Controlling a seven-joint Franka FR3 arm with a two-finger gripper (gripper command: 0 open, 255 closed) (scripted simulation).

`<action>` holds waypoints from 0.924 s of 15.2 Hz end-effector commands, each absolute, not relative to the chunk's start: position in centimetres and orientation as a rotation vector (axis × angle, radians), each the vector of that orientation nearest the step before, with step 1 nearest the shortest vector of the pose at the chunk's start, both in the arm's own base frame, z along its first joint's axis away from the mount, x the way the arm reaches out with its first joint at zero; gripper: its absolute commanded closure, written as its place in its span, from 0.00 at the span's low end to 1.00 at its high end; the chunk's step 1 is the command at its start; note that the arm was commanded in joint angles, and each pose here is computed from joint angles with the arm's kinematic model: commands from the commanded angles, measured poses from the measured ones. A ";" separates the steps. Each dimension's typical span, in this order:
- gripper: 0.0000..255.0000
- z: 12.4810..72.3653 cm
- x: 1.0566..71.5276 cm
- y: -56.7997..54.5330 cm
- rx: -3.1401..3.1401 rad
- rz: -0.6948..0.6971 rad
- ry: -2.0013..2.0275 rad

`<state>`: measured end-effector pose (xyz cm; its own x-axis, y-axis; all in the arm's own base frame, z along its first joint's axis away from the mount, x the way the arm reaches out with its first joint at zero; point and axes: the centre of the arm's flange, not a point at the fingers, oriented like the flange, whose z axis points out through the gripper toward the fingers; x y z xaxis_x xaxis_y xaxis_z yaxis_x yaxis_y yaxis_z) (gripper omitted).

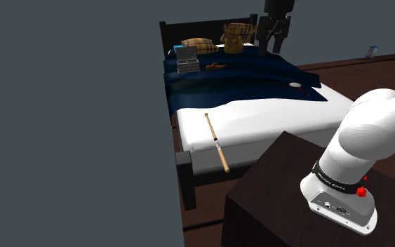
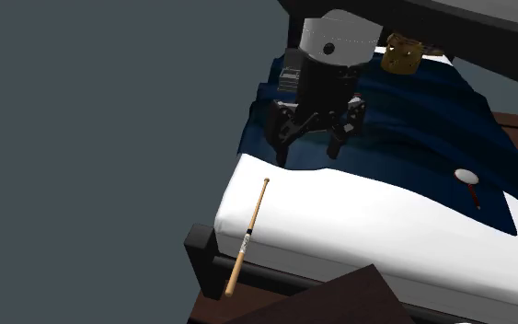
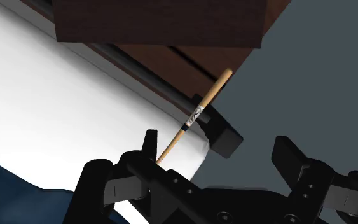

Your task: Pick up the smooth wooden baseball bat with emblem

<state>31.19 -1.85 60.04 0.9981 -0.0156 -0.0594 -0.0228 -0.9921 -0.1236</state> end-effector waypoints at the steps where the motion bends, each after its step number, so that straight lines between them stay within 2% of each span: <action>1: 0.00 60.0 31.2 -1.9 -3.016 0.088 0.029; 14: 0.00 44.7 36.9 3.3 -3.057 0.060 0.392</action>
